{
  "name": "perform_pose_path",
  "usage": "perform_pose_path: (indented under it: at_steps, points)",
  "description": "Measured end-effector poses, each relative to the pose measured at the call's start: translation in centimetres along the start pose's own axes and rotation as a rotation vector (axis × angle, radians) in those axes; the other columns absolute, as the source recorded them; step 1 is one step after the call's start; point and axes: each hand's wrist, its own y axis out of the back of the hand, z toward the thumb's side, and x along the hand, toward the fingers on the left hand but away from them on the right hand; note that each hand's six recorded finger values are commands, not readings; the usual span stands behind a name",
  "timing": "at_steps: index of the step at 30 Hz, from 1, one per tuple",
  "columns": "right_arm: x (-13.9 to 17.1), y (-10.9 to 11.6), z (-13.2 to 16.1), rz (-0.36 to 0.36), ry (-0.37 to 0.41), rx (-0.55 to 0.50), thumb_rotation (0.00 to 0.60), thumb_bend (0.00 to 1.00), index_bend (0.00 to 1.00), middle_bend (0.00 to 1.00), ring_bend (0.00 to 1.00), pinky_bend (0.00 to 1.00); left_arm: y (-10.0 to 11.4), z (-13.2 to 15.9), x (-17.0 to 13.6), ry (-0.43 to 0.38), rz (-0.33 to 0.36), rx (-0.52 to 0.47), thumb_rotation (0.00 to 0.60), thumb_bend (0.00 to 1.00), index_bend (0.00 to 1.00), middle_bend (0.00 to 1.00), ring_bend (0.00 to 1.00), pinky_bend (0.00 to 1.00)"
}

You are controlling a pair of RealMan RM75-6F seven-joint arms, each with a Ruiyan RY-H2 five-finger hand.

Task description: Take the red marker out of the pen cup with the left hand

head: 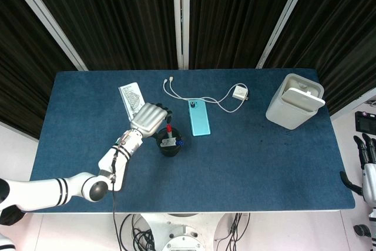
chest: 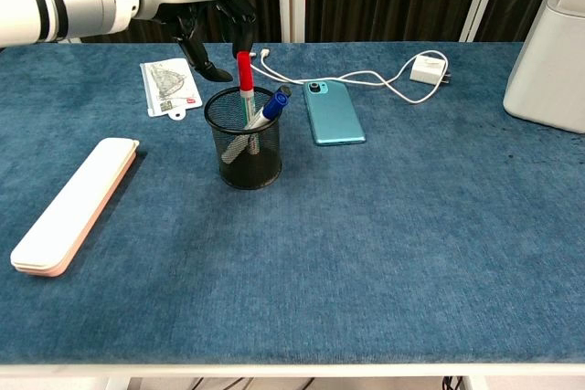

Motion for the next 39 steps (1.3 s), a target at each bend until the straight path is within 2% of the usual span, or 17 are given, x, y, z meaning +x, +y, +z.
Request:
perform_pose_path:
  at_steps: [31,39]
  points:
    - [-0.28,-0.51,-0.37,0.018,-0.01,-0.008,0.6,0.21,0.0,0.0,0.0,0.0,-0.16,0.62,0.47,-0.006,-0.023,-0.029,0.6,0.34,0.51,0.41,0.32,0.49]
    - [-0.29,-0.57,-0.36,0.02,-0.009,-0.005,0.6,0.21,0.0,0.0,0.0,0.0,-0.03,0.83,0.49,-0.009,-0.019,-0.042,0.6,0.35,0.55,0.42,0.32,0.49]
